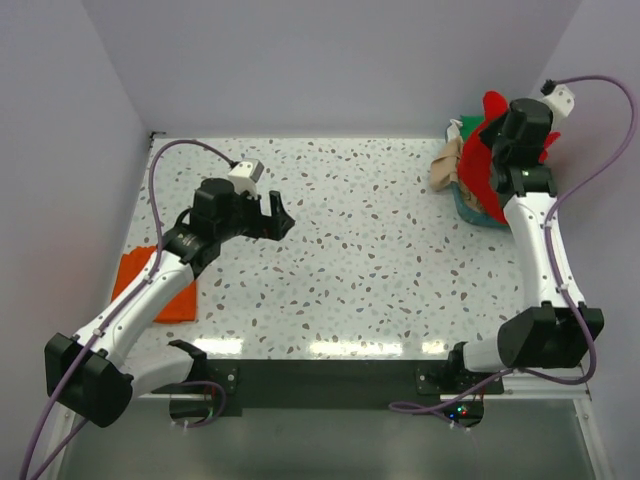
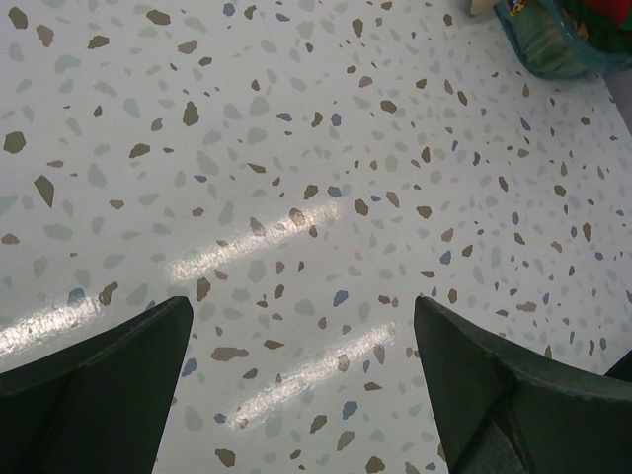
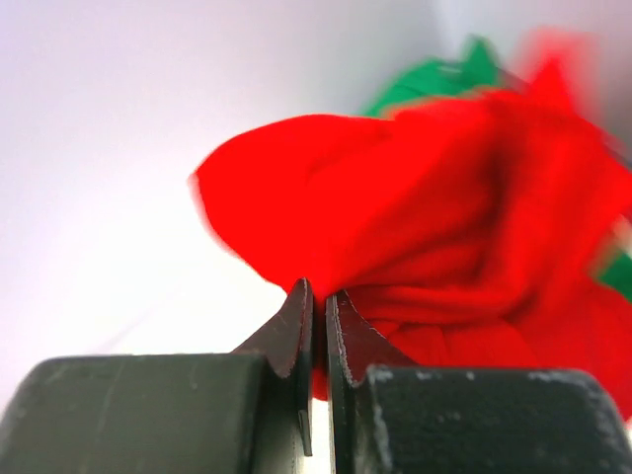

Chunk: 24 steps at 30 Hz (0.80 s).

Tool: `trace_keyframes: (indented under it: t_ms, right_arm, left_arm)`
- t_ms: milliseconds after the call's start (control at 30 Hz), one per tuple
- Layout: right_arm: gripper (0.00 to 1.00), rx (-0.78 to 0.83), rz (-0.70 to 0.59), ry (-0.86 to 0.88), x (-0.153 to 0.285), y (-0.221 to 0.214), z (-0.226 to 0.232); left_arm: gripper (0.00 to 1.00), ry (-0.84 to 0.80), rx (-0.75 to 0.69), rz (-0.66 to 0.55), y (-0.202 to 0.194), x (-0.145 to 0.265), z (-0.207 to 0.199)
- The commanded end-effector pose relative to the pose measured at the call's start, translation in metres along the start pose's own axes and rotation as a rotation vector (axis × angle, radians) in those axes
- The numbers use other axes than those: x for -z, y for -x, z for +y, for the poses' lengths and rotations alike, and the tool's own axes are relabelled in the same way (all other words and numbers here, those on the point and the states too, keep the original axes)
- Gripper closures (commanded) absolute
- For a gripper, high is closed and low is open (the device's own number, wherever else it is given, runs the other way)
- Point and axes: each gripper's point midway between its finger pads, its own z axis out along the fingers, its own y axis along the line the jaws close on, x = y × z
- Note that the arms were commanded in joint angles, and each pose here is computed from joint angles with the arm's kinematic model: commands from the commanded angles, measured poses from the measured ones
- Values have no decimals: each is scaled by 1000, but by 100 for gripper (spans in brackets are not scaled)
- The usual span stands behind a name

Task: Fold and stack the t-shirts
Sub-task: Grab the tshirt from the pile, then move the tshirt to the center of the board

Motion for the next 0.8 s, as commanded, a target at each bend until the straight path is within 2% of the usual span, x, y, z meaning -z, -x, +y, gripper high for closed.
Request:
trace_keyframes:
  t_ms: [0, 133, 233, 367, 400, 500, 533, 600, 633, 667, 767]
  right_arm:
    - [100, -6, -90, 264, 53, 44, 84]
    - [100, 11, -89, 501, 116, 48, 168]
    - [100, -12, -52, 640, 148, 45, 209]
    - [100, -15, -1, 722, 166, 32, 233]
    - [100, -10, 19, 723, 164, 25, 233]
    - [91, 23, 95, 677, 149, -14, 219]
    - [86, 50, 154, 639, 139, -45, 205]
    - [73, 57, 177, 577, 130, -66, 185]
    - [68, 82, 235, 522, 116, -98, 163]
    - [61, 67, 257, 517, 113, -109, 157]
    - [55, 76, 355, 467, 100, -153, 124]
  left_arm:
    - [1, -15, -18, -49, 13, 4, -1]
    - [1, -8, -10, -54, 14, 5, 2]
    - [1, 4, -4, -55, 14, 4, 5]
    - [1, 18, 6, -58, 14, 4, 9]
    - [1, 21, 11, -61, 15, 5, 9]
    - [1, 22, 34, -60, 12, 4, 9]
    - [1, 22, 57, -57, 9, 3, 9]
    - [1, 38, 89, -52, 1, 0, 14]
    - [1, 40, 121, -46, -3, -3, 14]
    - [1, 36, 138, -30, -11, -6, 15]
    - [2, 59, 202, 5, -33, -13, 22]
